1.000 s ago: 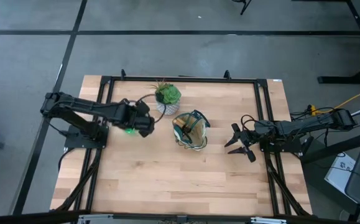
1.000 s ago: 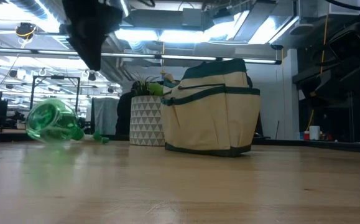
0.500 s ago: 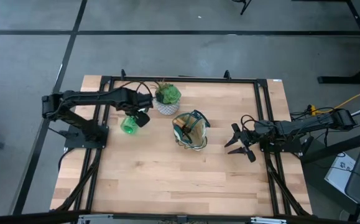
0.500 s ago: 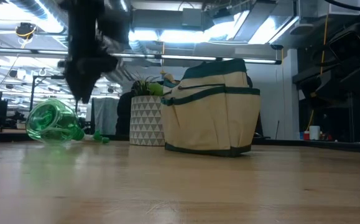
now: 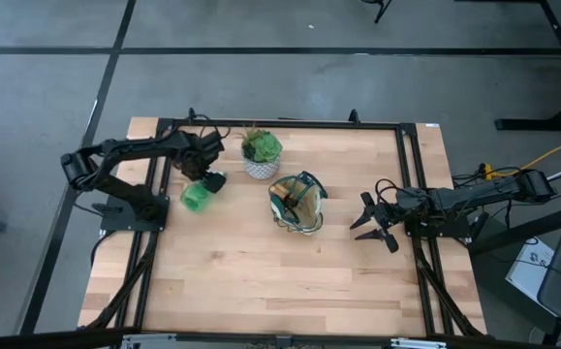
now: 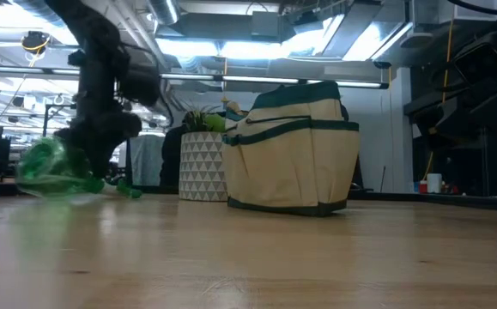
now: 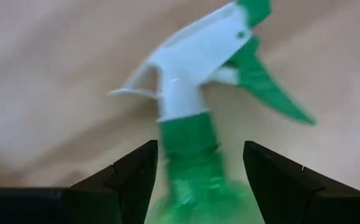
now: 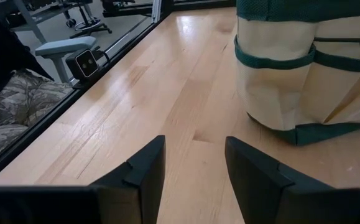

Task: Pick & Place Garden tools in Gardening bag
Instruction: Put the spray bottle into the gardening bag

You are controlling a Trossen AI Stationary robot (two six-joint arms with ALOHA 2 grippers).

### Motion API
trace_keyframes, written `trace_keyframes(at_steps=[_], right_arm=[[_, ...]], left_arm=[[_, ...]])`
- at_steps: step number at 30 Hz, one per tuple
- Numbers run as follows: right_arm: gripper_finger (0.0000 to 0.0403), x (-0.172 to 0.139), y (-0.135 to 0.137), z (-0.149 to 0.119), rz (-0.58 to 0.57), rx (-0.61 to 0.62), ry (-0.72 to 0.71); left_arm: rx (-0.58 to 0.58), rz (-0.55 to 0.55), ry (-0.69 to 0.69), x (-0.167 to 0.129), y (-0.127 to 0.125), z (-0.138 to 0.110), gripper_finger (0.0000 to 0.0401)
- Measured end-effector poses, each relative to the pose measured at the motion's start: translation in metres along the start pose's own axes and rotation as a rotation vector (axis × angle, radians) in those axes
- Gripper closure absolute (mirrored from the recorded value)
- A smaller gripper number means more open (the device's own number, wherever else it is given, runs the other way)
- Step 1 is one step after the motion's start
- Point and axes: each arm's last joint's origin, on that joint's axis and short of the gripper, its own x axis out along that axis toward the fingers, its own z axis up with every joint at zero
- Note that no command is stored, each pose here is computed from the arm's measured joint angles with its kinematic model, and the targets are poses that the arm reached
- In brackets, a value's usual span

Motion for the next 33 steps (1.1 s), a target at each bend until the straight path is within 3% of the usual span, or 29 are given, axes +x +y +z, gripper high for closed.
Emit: trace_keyframes(at_steps=[4, 10, 14, 18, 33], right_arm=[[0.0233, 0.000, 0.000, 0.000, 0.000, 0.000, 0.000], [0.0233, 0.000, 0.000, 0.000, 0.000, 0.000, 0.000], [0.0233, 0.000, 0.000, 0.000, 0.000, 0.000, 0.000], [0.0233, 0.000, 0.000, 0.000, 0.000, 0.000, 0.000], [0.0233, 0.000, 0.000, 0.000, 0.000, 0.000, 0.001]], left_arm=[[-0.001, -0.110, 0.054, 0.017, -0.002, -0.011, 0.0169], [0.036, -0.061, 0.102, 0.035, 0.000, -0.031, 0.0182], [0.066, -0.002, 0.077, 0.035, -0.005, -0.033, 0.0218], [0.114, 0.018, 0.041, 0.032, -0.014, -0.032, 0.0275], [0.312, -0.127, -0.230, 0.018, -0.069, -0.024, 0.0277]])
